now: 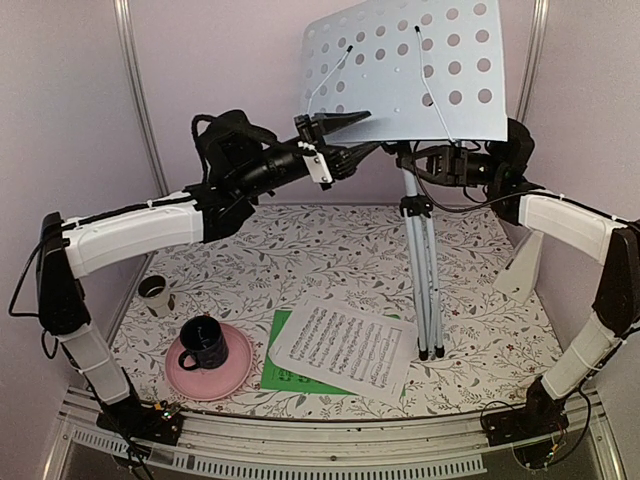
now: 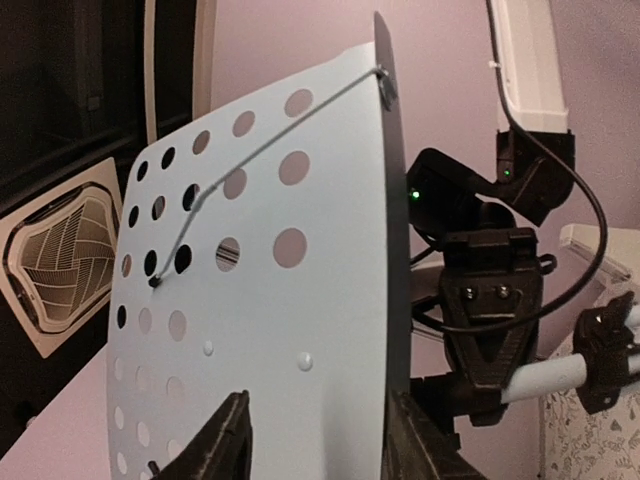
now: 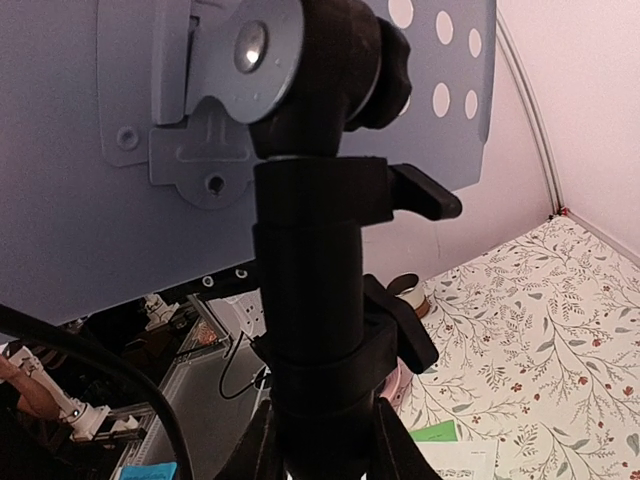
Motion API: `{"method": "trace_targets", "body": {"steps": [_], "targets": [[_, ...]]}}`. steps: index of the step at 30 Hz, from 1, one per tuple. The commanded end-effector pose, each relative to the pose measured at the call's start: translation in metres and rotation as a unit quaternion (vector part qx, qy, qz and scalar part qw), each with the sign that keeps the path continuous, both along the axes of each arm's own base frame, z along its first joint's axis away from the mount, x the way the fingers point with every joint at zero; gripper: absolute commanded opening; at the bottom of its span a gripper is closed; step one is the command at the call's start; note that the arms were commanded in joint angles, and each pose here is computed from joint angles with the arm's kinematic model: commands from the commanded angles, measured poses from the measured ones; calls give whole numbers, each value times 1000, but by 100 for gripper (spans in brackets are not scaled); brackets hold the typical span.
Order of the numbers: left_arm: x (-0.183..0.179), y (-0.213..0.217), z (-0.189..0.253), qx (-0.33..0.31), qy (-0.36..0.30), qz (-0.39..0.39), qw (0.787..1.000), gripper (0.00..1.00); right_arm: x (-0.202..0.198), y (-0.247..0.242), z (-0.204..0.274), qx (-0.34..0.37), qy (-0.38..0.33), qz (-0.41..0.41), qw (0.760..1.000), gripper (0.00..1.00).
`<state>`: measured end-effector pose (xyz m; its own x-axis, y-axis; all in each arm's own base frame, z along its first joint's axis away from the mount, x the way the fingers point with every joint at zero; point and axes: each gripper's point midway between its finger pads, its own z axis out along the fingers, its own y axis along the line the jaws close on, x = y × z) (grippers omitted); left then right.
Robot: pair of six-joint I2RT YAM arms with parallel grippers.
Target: Set up the instrument practice props
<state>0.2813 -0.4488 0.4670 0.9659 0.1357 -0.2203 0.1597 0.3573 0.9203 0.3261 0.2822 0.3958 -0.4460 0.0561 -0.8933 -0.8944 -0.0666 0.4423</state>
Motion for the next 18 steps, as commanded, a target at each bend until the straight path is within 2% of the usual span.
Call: {"method": "trace_targets", "body": {"steps": [1,4,8,11,13,18], "targets": [[-54,68,117,-179,-137,23,974,55,15,-10,47,51,-63,-69,994,0],[-51,80,114,-190,-118,47,973,64,16,-22,73,85,-88,-89,988,0],[-49,107,107,-228,-54,65,970,66,20,-37,112,117,-131,-125,977,0],[-39,123,89,-252,49,65,964,62,20,-44,134,134,-166,-148,966,0],[-25,130,69,-264,129,72,953,57,22,-48,143,145,-182,-167,958,0],[-1,117,-3,-236,298,61,923,51,23,-55,149,173,-198,-194,945,0]]}}
